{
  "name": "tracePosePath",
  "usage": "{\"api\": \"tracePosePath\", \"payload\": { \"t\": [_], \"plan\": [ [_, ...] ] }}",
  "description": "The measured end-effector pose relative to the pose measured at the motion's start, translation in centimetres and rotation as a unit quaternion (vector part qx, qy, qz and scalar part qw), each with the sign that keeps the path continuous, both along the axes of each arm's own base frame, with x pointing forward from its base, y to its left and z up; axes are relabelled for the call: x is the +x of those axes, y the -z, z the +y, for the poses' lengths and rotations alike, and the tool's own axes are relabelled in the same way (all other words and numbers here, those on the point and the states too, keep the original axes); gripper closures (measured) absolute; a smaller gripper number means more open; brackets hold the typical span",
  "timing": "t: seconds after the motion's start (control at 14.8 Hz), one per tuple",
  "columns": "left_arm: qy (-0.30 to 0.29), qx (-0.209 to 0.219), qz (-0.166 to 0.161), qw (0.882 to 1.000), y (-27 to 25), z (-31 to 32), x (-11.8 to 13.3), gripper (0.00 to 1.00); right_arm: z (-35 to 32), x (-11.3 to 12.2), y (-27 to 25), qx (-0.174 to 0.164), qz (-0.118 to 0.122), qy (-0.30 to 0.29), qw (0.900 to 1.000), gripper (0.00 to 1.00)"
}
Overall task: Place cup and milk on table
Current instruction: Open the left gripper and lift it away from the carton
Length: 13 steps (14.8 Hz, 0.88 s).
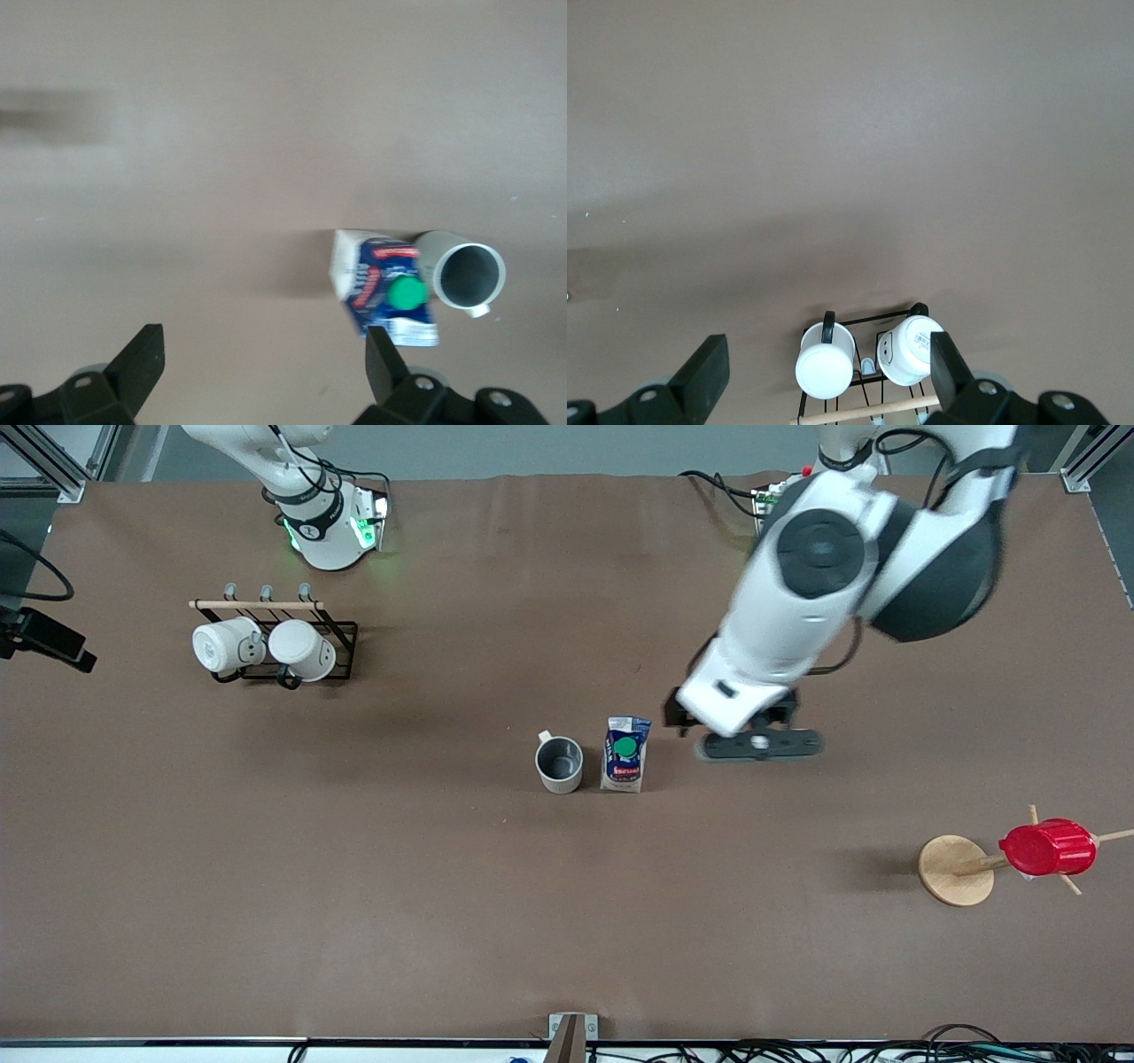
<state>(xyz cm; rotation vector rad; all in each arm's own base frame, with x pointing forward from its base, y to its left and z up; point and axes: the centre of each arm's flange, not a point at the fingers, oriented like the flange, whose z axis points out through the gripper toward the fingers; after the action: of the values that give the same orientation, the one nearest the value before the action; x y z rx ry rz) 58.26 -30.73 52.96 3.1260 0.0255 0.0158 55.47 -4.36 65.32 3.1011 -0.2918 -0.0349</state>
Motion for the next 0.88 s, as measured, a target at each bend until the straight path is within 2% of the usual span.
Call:
{"api": "tracePosePath", "payload": {
  "t": [0.34, 0.61, 0.88],
  "plan": [
    [-0.018, -0.005, -0.001, 1.000, -3.3, 11.8, -1.4, 0.00, 0.0, 0.0, 0.0, 0.000, 0.000, 0.000, 1.000, 0.00],
    [-0.024, -0.013, -0.013, 1.000, -4.8, 17.7, -1.4, 0.00, -0.1, 0.0, 0.0, 0.000, 0.000, 0.001, 1.000, 0.00],
    [-0.002, -0.014, -0.028, 1.000, -7.4, 23.6, -2.0, 0.00, -0.1, 0.0, 0.0, 0.000, 0.000, 0.001, 1.000, 0.00]
  ]
}}
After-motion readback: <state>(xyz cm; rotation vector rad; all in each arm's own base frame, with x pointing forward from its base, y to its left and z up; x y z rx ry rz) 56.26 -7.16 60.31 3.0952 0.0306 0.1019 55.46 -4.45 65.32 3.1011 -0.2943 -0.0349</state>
